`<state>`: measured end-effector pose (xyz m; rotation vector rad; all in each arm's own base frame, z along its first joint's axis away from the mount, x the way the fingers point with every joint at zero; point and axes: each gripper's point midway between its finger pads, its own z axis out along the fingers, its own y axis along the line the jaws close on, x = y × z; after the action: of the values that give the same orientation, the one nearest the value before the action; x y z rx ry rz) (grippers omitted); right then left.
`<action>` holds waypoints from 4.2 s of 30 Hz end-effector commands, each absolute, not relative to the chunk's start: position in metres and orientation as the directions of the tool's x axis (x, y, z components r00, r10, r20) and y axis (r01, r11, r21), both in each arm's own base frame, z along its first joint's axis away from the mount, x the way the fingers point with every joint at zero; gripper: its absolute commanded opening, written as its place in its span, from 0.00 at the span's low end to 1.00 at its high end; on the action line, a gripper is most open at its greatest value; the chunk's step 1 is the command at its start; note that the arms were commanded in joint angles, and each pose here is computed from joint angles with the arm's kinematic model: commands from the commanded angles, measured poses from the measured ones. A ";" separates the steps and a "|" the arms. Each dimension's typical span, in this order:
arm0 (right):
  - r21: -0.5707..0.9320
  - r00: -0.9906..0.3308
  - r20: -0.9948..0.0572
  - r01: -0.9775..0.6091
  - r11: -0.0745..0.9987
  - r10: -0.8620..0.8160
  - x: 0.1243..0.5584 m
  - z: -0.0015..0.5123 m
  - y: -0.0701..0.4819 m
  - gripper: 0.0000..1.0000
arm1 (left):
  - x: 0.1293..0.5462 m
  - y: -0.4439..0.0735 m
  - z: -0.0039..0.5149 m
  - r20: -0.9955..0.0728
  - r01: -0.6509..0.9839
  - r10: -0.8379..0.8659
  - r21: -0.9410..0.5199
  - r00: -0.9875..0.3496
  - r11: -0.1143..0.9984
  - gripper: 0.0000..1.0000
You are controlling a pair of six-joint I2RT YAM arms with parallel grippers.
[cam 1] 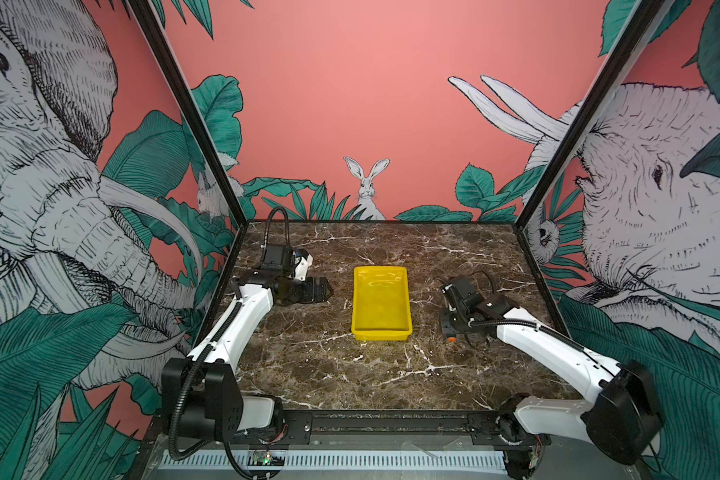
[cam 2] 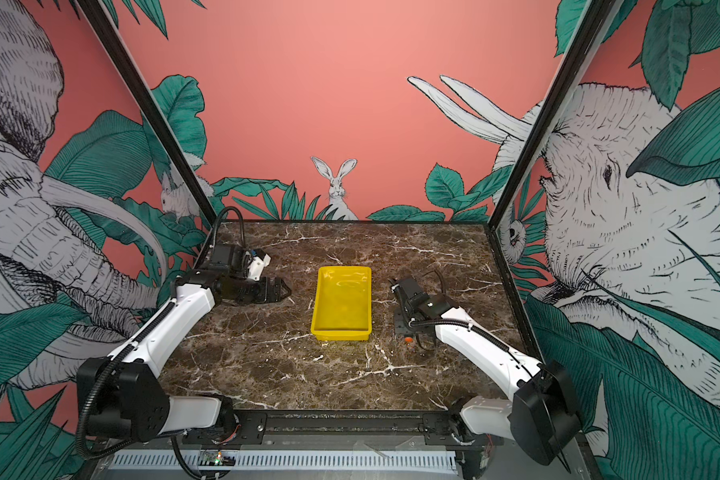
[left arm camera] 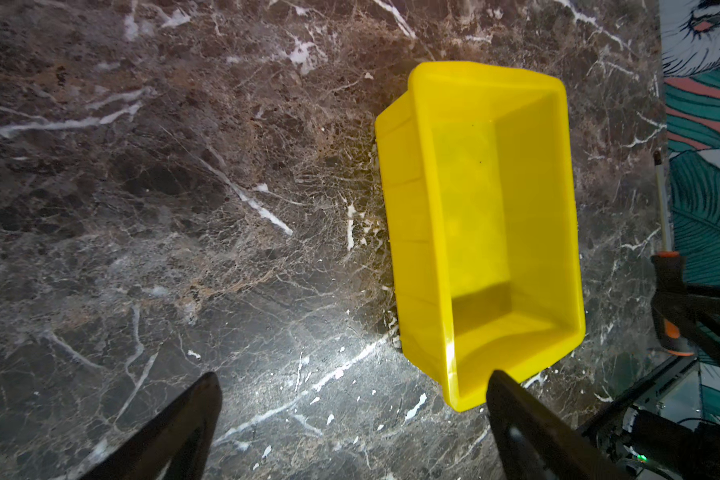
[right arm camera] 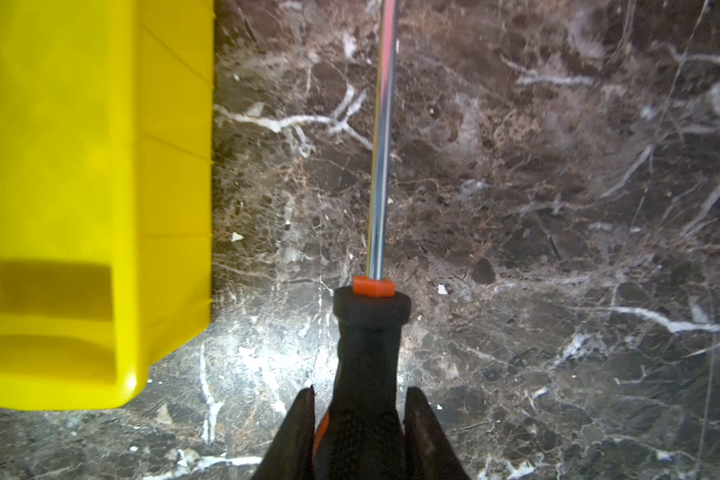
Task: Put the screwdriver in the bin
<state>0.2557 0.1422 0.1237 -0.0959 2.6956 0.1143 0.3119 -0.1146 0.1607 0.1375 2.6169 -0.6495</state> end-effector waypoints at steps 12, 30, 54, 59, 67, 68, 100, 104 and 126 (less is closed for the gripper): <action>0.033 -0.829 -0.503 -0.301 0.953 -0.244 0.295 0.176 0.221 0.22 | 0.312 -0.099 0.184 -0.492 0.179 -0.105 -0.496 -0.864 0.850 1.00; 0.093 -0.810 -0.415 -0.490 0.867 -0.413 0.309 0.116 0.329 0.22 | 0.309 -0.090 0.188 -0.519 0.178 -0.109 -0.472 -0.848 0.864 1.00; 0.012 -0.815 -0.313 -0.517 0.856 -0.488 0.318 0.047 0.334 0.34 | 0.305 -0.083 0.181 -0.512 0.152 -0.114 -0.449 -0.851 0.881 1.00; 0.008 -0.812 -0.315 -0.520 0.854 -0.491 0.319 0.046 0.334 0.47 | 0.304 -0.080 0.181 -0.516 0.146 -0.116 -0.439 -0.849 0.887 1.00; -0.013 -0.794 -0.333 -0.535 0.845 -0.508 0.321 0.063 0.332 0.60 | 0.302 -0.074 0.186 -0.537 0.142 -0.108 -0.404 -0.837 0.904 1.00; -0.013 -0.788 -0.345 -0.540 0.842 -0.510 0.322 0.069 0.333 0.60 | 0.302 -0.074 0.187 -0.539 0.144 -0.107 -0.403 -0.835 0.904 1.00; -0.282 -0.419 -0.843 -0.191 0.940 -0.338 0.341 0.280 0.126 0.99 | 0.300 -0.066 0.198 -0.591 0.137 -0.112 -0.361 -0.799 0.923 1.00; -0.290 -0.413 -0.857 -0.111 0.951 -0.309 0.342 0.274 0.100 1.00 | 0.303 -0.066 0.202 -0.599 0.136 -0.116 -0.358 -0.792 0.924 1.00; -0.304 -0.474 -0.835 -0.026 0.952 -0.280 0.353 0.223 0.057 0.99 | 0.355 -0.012 0.264 -0.943 0.025 -0.073 -0.085 -0.323 0.996 1.00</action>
<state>0.3484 0.0567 0.2248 -0.2040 2.0723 -0.2926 0.3406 -0.0327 0.2485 -0.0327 2.0398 -0.2596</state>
